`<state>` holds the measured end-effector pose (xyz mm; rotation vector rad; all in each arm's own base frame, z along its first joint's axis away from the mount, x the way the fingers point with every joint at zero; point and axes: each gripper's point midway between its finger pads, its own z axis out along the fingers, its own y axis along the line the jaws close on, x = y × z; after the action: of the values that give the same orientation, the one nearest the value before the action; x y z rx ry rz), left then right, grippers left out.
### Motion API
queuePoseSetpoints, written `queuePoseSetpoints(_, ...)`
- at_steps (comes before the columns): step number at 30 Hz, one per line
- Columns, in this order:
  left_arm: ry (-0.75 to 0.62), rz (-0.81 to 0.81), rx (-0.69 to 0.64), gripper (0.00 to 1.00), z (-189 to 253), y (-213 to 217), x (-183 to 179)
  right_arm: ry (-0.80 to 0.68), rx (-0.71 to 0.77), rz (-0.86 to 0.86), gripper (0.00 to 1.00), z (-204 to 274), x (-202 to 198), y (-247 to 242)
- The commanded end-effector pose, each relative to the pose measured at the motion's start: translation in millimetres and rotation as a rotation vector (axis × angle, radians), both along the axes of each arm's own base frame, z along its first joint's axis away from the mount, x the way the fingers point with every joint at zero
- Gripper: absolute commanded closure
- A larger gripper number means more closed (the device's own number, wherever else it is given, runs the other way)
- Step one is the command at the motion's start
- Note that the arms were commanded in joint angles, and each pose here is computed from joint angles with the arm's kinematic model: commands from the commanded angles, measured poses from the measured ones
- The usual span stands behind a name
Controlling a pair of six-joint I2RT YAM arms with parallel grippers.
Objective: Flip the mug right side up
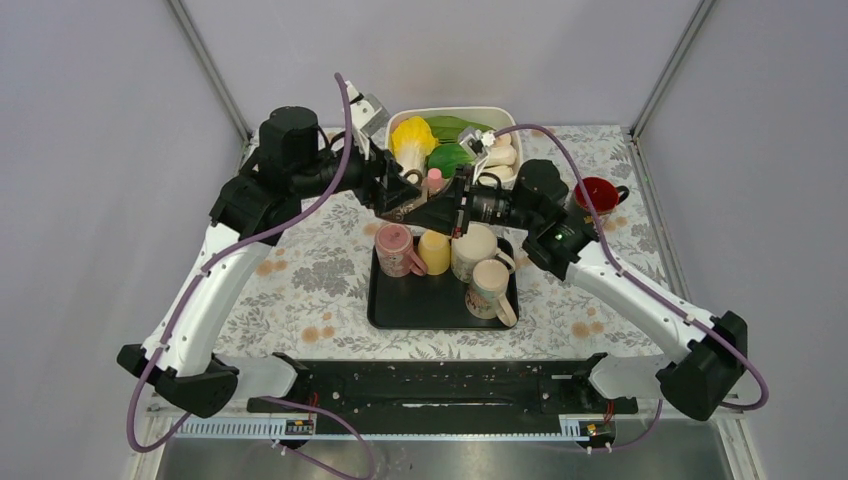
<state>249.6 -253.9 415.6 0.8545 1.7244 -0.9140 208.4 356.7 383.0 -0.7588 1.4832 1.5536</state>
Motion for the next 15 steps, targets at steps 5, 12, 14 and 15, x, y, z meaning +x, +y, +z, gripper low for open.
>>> queuePoseSetpoints(5, -0.204, 0.344, 0.147, 0.01, -3.3, 57.3, 50.6, -0.048, -0.596, -0.747, 1.00, -36.8, 91.4, -116.4)
queuePoseSetpoints(12, -0.225, 0.340, 0.267, 0.01, -39.6, 68.8, 52.1, 0.210, -1.140, -1.007, 1.00, -118.3, 127.5, -238.8)
queuePoseSetpoints(14, -0.211, 0.312, 0.304, 0.01, -55.0, 67.9, 51.3, 0.302, -1.214, -0.981, 1.00, -146.3, 124.6, -254.5)
queuePoseSetpoints(15, -0.205, 0.291, 0.325, 0.01, -63.4, 67.1, 50.5, 0.346, -1.243, -0.967, 1.00, -160.5, 122.8, -260.9)
